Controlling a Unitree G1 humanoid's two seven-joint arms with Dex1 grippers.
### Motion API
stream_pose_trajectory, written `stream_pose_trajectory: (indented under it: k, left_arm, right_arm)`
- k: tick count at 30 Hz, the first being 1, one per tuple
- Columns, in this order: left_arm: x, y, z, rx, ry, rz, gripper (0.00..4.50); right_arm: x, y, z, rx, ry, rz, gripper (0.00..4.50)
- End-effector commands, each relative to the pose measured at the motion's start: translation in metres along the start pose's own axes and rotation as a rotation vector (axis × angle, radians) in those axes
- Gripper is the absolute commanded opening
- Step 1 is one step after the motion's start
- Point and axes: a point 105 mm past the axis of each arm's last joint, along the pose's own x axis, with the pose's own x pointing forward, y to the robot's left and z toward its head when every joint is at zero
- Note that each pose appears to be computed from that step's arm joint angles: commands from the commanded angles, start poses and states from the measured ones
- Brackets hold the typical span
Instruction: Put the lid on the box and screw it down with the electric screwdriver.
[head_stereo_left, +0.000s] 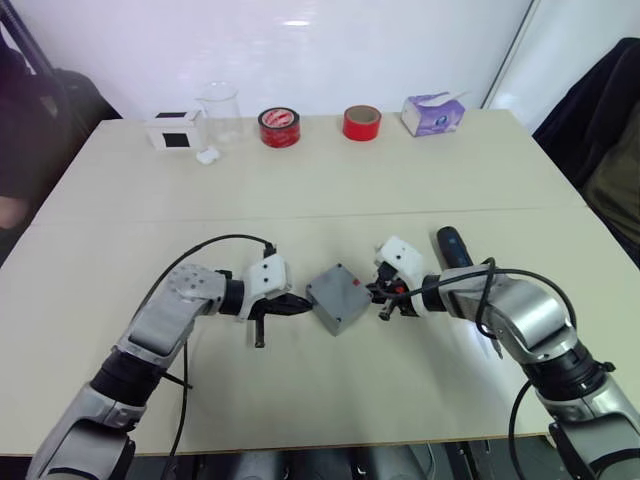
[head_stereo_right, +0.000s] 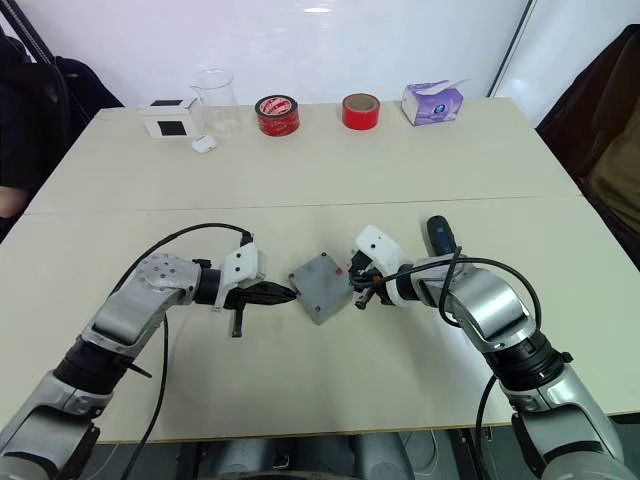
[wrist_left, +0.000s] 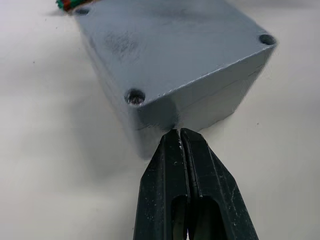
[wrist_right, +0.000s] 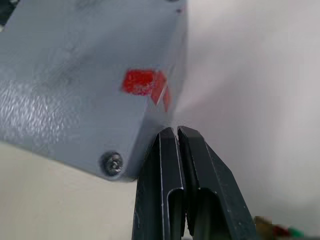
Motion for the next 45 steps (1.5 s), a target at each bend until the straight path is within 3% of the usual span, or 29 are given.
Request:
stream_pose_trajectory:
  k: [1,16,27,30,33,38,39,45]
  left_arm:
    - [-0.002,0.008,0.012,0.054,-0.021,0.021,0.00]
    - [-0.004,0.014,0.007,0.071,0.003,0.032,0.00]
    - [-0.030,0.016,0.034,0.075,-0.079,0.069,0.00]
    - [-0.037,0.016,0.058,0.094,-0.140,0.060,0.00]
    - [-0.041,0.018,0.075,0.113,-0.183,0.074,0.00]
    - [-0.041,0.020,0.094,0.126,-0.232,0.081,0.00]
    - [-0.041,0.020,0.095,0.128,-0.234,0.081,0.00]
    - [-0.040,0.021,0.096,0.133,-0.230,0.090,0.00]
  right_arm:
    - [-0.007,0.017,0.014,-0.035,-0.049,0.060,0.07]
    - [-0.008,0.029,0.016,-0.033,-0.045,0.077,0.07]
    - [-0.037,-0.028,0.031,-0.076,-0.180,-0.182,0.07]
    - [-0.037,-0.046,0.033,-0.056,-0.230,-0.236,0.76]
    - [-0.035,-0.058,0.033,-0.029,-0.260,-0.275,2.21]
    - [-0.027,-0.072,0.032,0.059,-0.300,-0.298,4.25]
    - [-0.025,-0.073,0.031,0.077,-0.306,-0.290,4.42]
    - [-0.018,-0.082,0.034,0.134,-0.329,-0.289,4.42]
